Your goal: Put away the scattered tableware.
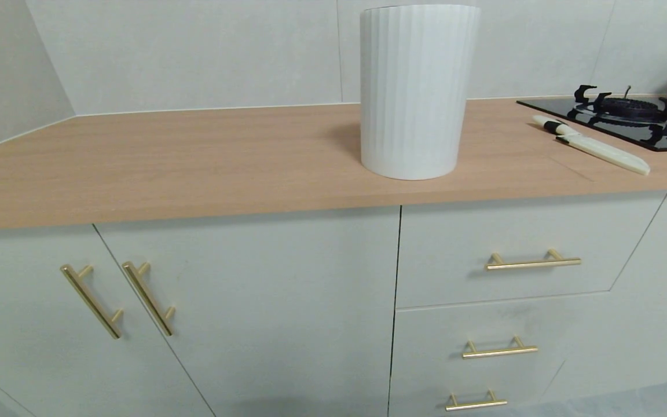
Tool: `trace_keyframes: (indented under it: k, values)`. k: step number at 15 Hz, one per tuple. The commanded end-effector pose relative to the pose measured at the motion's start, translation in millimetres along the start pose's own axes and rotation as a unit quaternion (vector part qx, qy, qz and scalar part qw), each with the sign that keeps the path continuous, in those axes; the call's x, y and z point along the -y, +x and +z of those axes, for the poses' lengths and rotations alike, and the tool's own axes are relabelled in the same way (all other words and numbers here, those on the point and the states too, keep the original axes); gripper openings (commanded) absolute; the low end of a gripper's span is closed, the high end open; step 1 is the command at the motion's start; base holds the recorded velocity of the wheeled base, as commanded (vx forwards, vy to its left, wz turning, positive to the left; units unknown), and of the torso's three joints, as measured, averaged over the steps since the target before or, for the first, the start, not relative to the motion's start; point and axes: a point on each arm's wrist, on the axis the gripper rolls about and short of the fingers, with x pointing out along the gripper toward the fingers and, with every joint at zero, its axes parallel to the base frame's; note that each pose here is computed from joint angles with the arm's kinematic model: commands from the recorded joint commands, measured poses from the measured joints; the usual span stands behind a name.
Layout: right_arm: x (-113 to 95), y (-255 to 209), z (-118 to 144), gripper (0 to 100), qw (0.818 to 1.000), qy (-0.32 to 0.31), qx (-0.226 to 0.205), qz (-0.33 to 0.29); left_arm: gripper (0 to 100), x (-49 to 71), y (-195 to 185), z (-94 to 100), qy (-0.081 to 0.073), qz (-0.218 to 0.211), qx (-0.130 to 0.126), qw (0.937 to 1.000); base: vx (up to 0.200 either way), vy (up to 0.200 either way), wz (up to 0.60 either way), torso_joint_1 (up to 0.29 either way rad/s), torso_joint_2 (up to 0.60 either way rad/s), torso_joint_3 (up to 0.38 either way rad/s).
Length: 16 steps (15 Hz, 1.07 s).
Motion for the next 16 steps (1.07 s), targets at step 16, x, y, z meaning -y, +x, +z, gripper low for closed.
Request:
trace_keyframes:
  k: [16]
  values:
    - [0.0, 0.0, 0.3, 100, 1.0, -0.002, 0.0, 0.001, 100, 0.0, 0.0, 0.0, -0.001, 0.0, 0.0, 1.0, 0.0, -0.125, 0.0, 0.002, 0.0, 0.001]
